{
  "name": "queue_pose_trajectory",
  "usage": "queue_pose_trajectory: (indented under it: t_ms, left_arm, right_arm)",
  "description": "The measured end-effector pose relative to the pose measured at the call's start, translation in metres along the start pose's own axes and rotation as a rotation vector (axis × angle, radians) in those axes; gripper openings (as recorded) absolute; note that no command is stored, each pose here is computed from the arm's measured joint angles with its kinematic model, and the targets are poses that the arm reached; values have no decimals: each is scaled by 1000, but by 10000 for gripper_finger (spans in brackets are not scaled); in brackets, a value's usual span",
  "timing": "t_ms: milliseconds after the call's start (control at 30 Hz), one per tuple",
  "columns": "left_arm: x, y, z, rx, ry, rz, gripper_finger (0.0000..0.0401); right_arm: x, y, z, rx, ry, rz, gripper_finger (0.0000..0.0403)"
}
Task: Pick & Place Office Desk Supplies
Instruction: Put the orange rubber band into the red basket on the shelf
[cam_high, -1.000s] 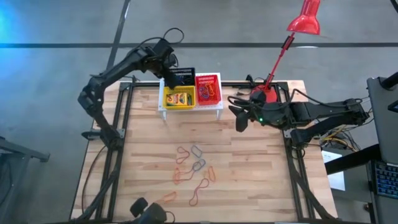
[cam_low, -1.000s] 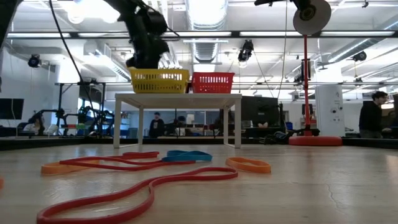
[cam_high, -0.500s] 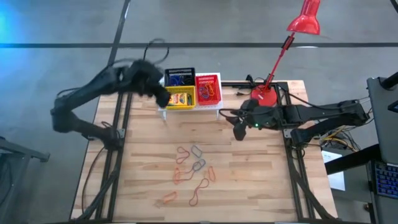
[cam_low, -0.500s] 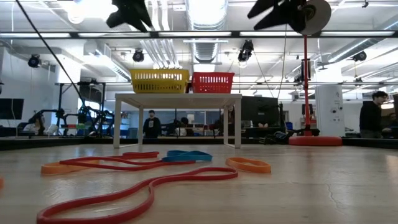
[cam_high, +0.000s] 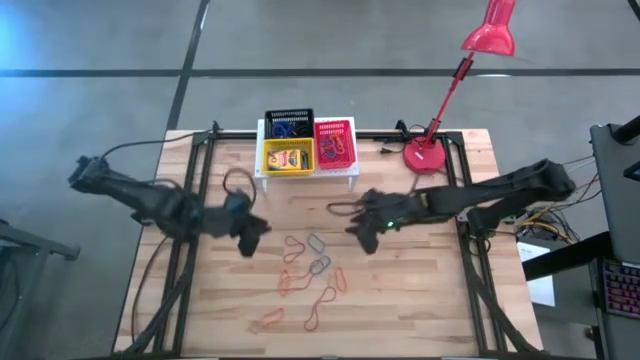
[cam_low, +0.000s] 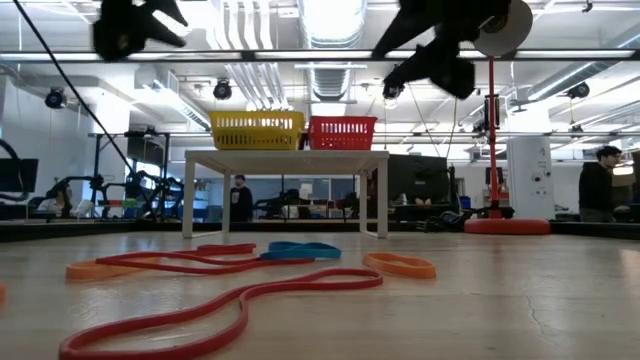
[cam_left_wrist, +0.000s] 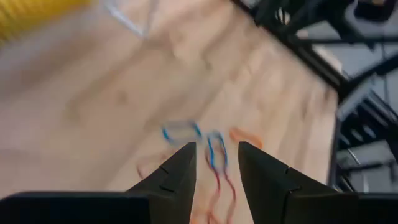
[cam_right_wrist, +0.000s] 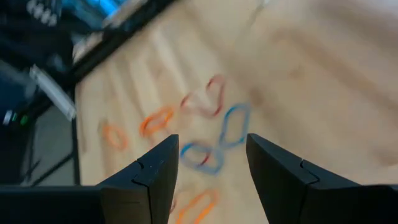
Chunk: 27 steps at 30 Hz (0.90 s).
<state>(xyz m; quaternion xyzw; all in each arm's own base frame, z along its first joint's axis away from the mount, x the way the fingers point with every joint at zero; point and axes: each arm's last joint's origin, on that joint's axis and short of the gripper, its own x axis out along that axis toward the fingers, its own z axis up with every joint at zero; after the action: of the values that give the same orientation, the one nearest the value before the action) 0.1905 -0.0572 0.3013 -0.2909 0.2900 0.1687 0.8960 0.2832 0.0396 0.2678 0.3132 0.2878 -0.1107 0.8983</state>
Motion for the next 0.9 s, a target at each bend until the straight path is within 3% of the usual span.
queue_pose_trajectory:
  t_ms: [167, 300, 467, 700, 900]
  left_arm:
    - [12, 5, -45, -17, 102, -14, 124]
    - [16, 13, -67, -26, 168, -4, 124]
    - [16, 16, -77, -10, 229, -20, 124]
    - [16, 16, -79, 51, 253, -35, 124]
    - [16, 17, -79, 73, 257, -41, 124]
  right_arm:
    - [42, 14, -9, 64, 230, 67, 182]
    - [75, 17, -17, 250, 421, -69, 182]
    - [110, 18, -24, 375, 562, -306, 182]
    - [157, 26, -32, 403, 697, -394, 178]
    - [177, 31, -48, 378, 773, -480, 164]
